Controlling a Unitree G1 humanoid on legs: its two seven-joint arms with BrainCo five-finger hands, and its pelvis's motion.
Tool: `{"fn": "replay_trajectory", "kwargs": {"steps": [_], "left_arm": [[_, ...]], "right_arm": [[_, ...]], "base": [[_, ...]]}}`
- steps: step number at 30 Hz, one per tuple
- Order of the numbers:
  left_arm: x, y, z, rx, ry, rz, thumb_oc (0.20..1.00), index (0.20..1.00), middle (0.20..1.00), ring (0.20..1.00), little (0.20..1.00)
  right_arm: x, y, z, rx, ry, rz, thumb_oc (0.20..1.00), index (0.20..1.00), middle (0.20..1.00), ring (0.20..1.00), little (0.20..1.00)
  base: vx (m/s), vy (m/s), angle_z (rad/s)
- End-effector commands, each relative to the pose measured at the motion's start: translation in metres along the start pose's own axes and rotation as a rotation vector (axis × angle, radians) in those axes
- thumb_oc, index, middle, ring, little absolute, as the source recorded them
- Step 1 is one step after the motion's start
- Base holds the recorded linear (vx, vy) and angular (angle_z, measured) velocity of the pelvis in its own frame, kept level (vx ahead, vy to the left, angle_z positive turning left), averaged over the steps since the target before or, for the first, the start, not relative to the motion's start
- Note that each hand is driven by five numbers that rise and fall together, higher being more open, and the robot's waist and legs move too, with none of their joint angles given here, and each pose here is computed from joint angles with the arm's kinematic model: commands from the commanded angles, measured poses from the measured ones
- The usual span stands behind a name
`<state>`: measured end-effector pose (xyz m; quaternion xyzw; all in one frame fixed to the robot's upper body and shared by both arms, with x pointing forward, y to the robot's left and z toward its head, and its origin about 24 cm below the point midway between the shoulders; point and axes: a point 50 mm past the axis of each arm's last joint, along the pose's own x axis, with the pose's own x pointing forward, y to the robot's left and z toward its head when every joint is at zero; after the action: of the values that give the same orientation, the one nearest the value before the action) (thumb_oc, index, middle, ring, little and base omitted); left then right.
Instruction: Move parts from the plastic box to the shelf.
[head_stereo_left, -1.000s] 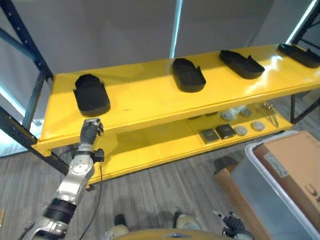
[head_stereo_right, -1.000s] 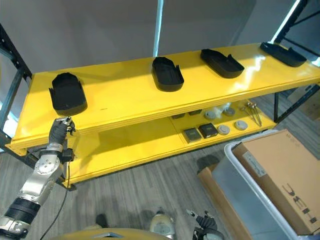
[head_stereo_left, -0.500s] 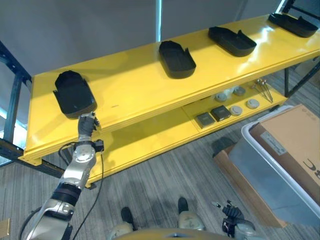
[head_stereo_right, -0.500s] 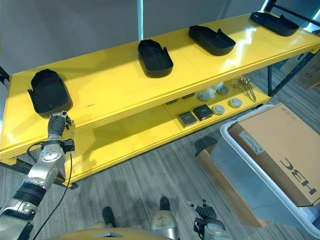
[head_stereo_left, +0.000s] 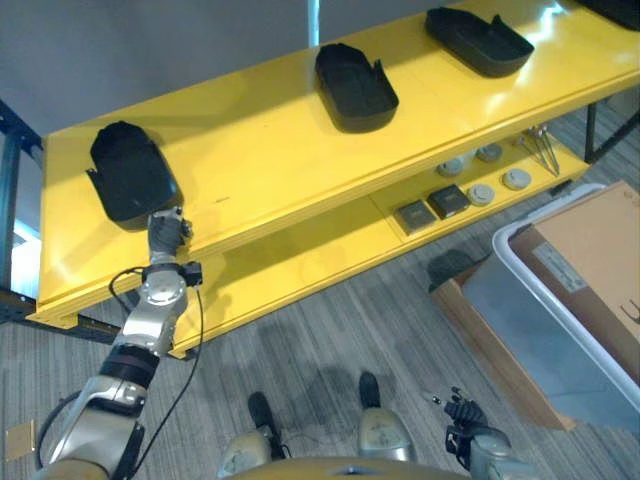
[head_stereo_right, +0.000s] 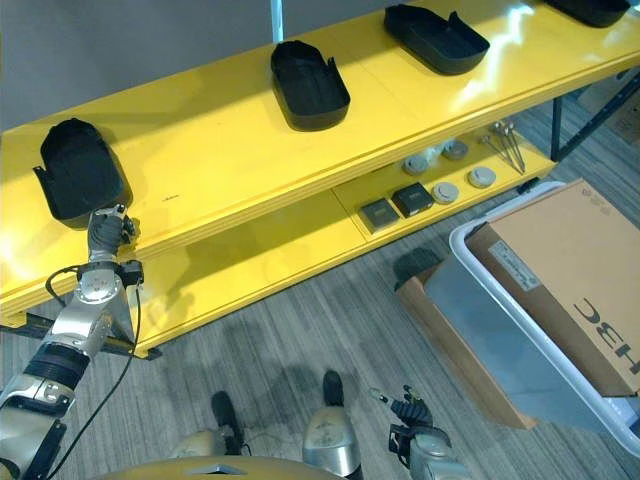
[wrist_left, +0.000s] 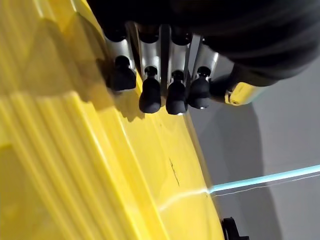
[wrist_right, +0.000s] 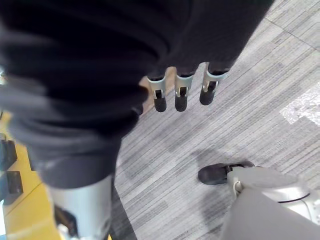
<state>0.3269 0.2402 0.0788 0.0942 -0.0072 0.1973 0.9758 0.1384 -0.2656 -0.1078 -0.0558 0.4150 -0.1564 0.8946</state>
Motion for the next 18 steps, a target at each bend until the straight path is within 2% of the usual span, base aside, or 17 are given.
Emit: {"fn": "replay_trajectory", "kwargs": {"steps": [1, 18], "left_arm": [[0.019, 0.021, 0.020, 0.004, -0.058, 0.079, 0.200, 0.200, 0.200, 0.200, 0.200], [0.028, 0.048, -0.001, 0.002, 0.080, 0.225, 0.200, 0.200, 0.200, 0.200, 0.200]], "right_arm": [[-0.002, 0.005, 0.008, -0.010, -0.053, 0.024, 1.000, 1.000, 1.000, 1.000, 1.000], [-0.006, 0.004, -0.005, -0.044, -0.020, 0.027, 1.000, 1.000, 1.000, 1.000, 1.000]], "base": [[-0.01, -0.002, -0.07], [0.02, 0.002, 0.00]]}}
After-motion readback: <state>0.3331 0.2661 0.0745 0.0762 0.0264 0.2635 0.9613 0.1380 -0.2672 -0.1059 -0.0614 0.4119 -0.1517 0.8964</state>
